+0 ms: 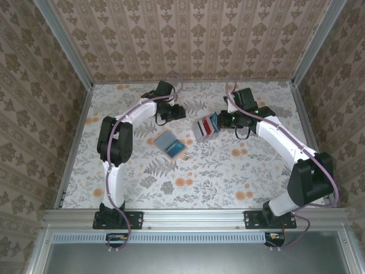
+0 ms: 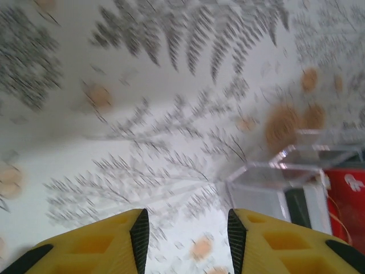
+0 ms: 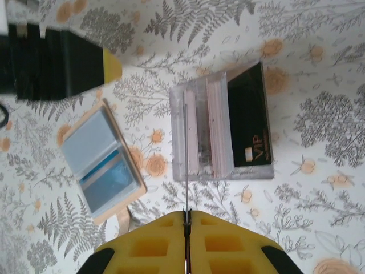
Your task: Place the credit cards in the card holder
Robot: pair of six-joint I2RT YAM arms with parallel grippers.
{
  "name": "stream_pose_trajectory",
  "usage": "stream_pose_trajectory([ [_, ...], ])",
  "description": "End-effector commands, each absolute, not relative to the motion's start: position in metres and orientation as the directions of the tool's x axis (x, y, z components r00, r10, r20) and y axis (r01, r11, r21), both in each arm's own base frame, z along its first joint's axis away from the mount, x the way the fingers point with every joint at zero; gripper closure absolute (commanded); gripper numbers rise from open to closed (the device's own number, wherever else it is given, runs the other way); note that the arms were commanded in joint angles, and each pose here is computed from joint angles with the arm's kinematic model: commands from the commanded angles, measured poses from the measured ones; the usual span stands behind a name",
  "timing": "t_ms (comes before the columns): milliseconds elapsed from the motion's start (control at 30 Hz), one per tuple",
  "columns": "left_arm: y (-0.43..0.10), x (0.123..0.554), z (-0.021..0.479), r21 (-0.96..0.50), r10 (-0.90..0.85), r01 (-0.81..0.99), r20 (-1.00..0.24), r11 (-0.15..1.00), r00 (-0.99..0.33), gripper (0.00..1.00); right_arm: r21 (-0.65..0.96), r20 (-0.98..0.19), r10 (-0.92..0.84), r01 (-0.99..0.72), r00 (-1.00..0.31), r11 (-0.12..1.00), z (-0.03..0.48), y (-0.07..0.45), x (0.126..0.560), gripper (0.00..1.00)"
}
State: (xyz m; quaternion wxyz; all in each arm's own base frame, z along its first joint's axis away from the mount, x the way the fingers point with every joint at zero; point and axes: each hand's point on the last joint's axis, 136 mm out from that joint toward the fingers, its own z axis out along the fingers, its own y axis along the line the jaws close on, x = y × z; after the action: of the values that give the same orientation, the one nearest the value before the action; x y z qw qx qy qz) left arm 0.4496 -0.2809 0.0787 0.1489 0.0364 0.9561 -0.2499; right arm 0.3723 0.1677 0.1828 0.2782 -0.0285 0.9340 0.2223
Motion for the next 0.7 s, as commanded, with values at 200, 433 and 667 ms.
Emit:
stream_pose_trajectory([
  [200, -0.262, 0.4, 0.014, -0.397, 0.082, 0.132, -0.142, 0.908, -0.987, 0.57, 0.434, -0.506, 0.085, -0.168, -0.858, 0.885, 0.174, 0.172, 0.348, 0.91],
  [433, -0.221, 0.371, 0.01, -0.348, 0.04, 0.08, -0.122, 0.934, -0.992, 0.58, 0.46, -0.505, 0.037, -0.232, -0.862, 0.857, 0.165, 0.214, 0.335, 0.91],
  [667, -0.205, 0.33, 0.007, -0.349, -0.001, 0.031, -0.09, 0.937, -0.996, 0.58, 0.554, -0.501, 0.037, -0.287, -0.865, 0.782, 0.139, 0.276, 0.321, 0.9],
])
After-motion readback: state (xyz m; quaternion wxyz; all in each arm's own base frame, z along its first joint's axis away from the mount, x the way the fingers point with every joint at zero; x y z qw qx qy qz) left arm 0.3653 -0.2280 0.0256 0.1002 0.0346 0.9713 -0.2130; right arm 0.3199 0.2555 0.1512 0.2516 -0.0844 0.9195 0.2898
